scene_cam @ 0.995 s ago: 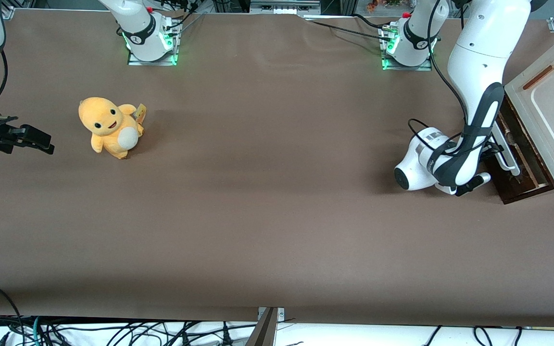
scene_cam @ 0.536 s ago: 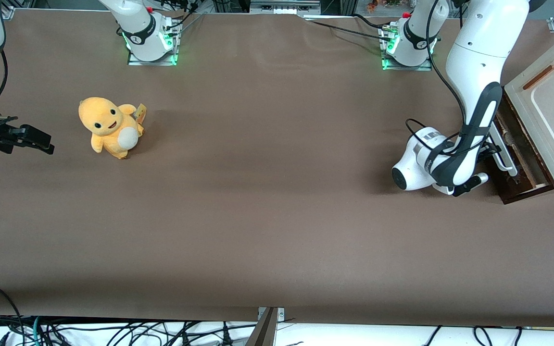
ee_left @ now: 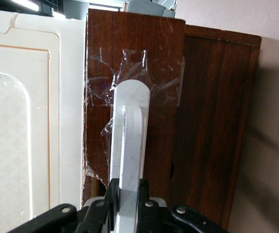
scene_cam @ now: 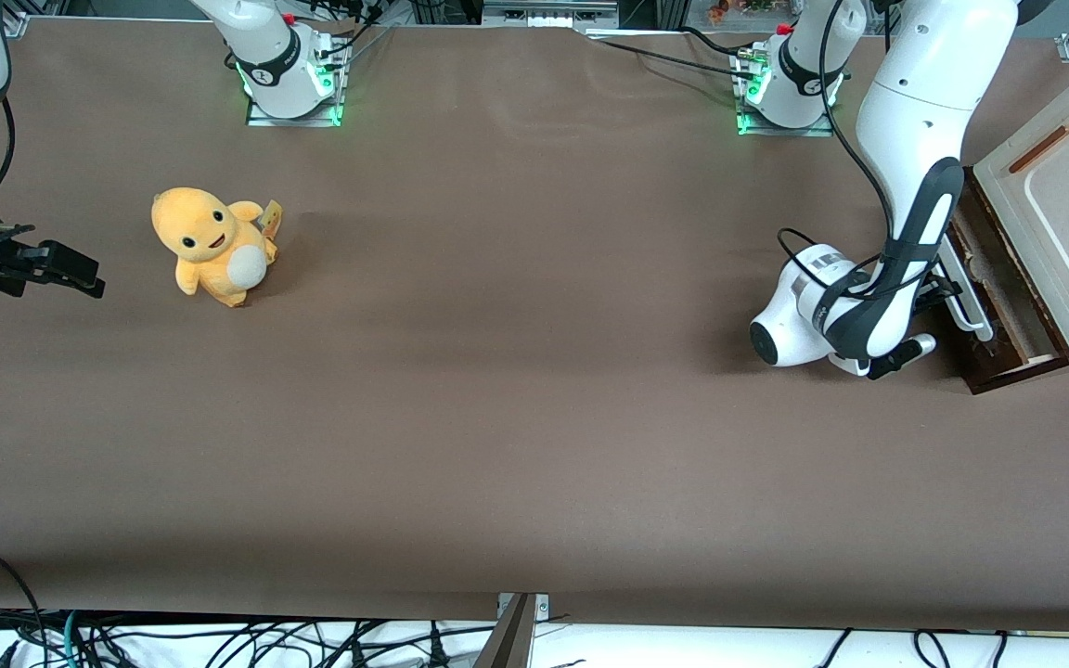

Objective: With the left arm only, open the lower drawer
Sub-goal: 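Pull the handle with the left gripper, sliding the drawer outward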

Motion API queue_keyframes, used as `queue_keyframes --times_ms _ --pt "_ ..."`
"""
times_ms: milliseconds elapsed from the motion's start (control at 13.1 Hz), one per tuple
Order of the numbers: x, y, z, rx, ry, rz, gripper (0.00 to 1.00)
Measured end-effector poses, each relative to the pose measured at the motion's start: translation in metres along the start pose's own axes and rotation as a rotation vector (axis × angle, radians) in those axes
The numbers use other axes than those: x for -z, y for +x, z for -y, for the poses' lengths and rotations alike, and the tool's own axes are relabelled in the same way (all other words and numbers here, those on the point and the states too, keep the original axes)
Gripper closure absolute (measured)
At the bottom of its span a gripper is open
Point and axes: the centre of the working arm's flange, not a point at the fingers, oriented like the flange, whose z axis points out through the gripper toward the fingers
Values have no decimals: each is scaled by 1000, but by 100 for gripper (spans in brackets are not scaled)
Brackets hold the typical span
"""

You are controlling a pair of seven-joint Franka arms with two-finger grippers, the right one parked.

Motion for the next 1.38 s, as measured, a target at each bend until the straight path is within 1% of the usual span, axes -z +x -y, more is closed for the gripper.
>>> queue_keyframes --times_ms 230,306,1377 --pt "5 3 3 5 -22 23 81" --pt "7 3 4 4 -23 24 81" --pt "20 -1 5 -2 -28 13 81"
